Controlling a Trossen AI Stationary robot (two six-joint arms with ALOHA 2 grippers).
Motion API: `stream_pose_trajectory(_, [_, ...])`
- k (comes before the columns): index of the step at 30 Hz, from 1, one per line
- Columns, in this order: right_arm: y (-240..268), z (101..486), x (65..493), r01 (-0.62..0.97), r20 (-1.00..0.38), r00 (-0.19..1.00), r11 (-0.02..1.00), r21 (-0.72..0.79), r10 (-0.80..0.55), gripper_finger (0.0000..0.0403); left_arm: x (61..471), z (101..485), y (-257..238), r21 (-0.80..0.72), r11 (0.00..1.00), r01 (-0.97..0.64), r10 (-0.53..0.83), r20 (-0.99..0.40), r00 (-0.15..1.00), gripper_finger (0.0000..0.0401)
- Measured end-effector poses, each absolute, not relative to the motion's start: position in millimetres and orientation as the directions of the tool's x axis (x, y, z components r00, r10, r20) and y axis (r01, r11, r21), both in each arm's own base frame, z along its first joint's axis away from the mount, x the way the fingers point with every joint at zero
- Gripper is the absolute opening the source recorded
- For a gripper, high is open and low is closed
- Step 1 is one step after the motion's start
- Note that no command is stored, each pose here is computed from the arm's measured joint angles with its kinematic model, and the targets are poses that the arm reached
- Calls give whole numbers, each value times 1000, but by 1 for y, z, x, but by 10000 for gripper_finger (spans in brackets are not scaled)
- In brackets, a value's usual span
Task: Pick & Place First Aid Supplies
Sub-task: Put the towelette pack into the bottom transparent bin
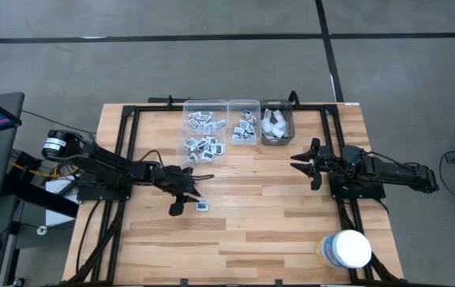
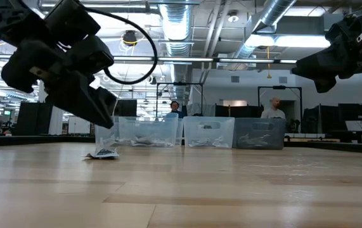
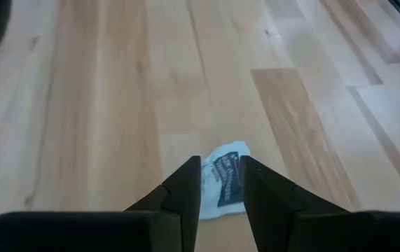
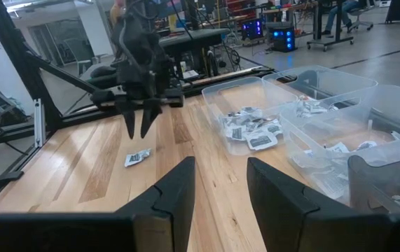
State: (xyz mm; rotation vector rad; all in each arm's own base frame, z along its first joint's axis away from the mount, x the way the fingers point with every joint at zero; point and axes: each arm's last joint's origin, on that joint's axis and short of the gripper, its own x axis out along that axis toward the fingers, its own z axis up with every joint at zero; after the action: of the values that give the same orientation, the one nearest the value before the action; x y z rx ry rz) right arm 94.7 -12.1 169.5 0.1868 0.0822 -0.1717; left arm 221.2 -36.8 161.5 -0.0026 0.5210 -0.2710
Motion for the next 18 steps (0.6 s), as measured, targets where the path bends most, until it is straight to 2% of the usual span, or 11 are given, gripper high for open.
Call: stream_pose_trajectory(18, [-12,169,95,178,-98,982,968,178,-162,124,235,146,-39,-62,962,265,-262,-472,842,100])
